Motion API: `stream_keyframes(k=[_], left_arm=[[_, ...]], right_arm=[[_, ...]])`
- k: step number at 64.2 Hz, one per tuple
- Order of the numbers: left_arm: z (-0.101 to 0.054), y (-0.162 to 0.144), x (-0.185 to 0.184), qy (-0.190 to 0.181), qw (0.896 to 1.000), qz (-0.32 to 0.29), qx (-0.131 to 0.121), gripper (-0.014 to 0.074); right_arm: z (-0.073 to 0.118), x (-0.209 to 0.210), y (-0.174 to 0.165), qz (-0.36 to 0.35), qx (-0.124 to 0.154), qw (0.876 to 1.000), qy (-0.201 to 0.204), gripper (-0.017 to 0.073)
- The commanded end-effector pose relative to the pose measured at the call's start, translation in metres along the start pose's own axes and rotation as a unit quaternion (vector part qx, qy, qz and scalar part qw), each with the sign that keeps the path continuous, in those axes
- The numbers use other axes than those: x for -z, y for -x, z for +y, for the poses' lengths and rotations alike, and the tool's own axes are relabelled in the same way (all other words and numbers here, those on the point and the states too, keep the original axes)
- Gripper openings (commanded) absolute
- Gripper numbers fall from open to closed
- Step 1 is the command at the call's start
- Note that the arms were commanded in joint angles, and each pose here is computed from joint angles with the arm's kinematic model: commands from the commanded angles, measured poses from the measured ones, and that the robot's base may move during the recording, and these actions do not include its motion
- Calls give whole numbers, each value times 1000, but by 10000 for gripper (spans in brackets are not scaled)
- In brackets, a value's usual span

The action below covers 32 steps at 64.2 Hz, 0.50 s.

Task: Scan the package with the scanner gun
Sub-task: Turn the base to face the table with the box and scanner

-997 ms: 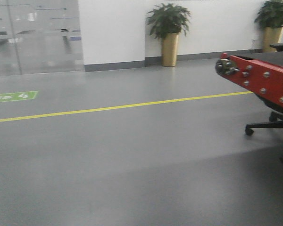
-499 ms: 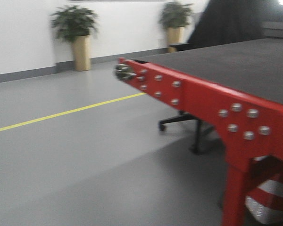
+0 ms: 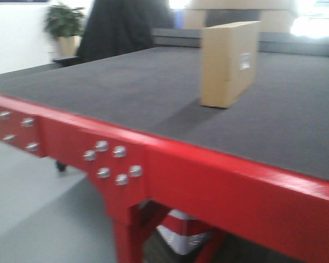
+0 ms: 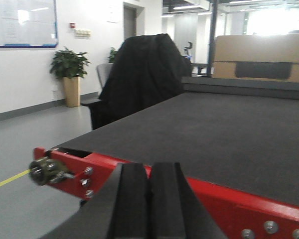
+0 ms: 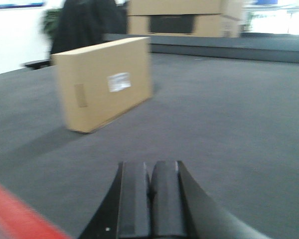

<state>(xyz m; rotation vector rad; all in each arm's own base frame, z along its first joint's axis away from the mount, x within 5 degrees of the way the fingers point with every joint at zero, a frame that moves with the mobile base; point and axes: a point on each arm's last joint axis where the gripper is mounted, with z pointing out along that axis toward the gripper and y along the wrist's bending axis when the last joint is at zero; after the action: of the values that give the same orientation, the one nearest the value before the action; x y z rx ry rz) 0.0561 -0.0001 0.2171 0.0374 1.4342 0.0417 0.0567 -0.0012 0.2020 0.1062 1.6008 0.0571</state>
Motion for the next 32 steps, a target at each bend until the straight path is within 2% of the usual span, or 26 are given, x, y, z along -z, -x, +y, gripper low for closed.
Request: stream_keyframes(k=[1,32], left_arm=[[0,3,0,-3,1000,-11,5,-111],[0,3,0,-3,1000,-11,5,-111]], right_arm=[[0,0,3,-13,0,1000,1,-153],[0,0,3,-13,0,1000,1,-153]])
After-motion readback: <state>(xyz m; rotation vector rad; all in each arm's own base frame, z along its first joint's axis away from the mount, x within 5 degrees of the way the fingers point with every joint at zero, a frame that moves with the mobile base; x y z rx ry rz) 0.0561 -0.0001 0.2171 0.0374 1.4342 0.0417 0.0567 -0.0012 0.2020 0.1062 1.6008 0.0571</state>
